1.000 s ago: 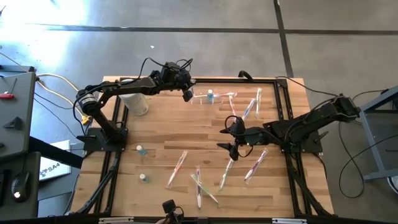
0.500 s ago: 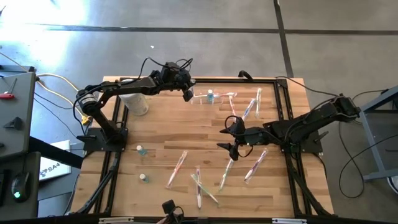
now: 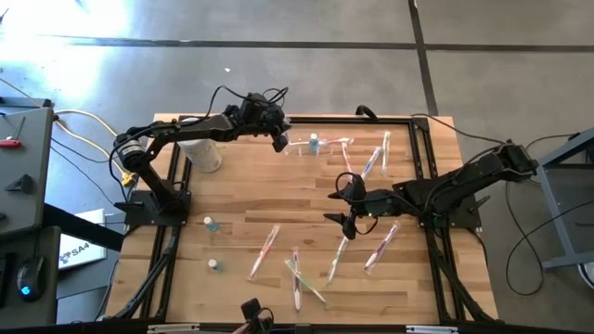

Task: Pick & Place toothbrushing station
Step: Put the bottom blue toothbrush into the transparent organizer

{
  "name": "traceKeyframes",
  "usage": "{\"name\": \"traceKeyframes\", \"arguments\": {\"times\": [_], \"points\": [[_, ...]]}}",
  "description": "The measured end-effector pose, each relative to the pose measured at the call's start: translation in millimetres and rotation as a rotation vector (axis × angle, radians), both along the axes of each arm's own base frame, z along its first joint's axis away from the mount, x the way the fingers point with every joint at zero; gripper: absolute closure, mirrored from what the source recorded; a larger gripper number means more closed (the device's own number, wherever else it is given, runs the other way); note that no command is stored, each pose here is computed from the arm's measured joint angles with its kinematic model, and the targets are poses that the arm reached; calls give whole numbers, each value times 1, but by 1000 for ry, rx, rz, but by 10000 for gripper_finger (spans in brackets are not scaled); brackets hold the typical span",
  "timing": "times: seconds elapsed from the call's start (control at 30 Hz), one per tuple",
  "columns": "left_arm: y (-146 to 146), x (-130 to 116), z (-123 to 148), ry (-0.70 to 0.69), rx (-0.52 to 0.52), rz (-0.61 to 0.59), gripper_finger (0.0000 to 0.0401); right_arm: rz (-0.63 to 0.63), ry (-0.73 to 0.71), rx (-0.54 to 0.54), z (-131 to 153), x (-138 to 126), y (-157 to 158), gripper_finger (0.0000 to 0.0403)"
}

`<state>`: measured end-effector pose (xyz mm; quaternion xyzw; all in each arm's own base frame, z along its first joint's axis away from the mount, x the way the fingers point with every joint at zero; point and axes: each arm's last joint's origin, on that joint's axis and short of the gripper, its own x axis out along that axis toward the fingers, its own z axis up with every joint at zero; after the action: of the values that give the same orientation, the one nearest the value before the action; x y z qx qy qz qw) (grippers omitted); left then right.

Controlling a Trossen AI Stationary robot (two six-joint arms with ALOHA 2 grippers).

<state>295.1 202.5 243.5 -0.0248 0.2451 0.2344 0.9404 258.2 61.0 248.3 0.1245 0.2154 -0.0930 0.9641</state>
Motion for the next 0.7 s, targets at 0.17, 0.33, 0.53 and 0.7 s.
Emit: {"name": "traceKeyframes", "arguments": {"times": [0.17, 0.33, 0.53, 0.7], "points": [[0, 0, 0, -2, 2, 0, 292, 1, 7, -4, -1, 0, 0, 113], [0, 1, 2, -17, 12, 0, 277, 1, 13, -5, -1, -1, 0, 113], [2, 3, 6, -61, 42, -1, 277, 6, 19, -17, -2, -1, 0, 113], [2, 3, 11, -86, 59, -1, 276, 16, 37, -40, -3, -1, 0, 113]]}}
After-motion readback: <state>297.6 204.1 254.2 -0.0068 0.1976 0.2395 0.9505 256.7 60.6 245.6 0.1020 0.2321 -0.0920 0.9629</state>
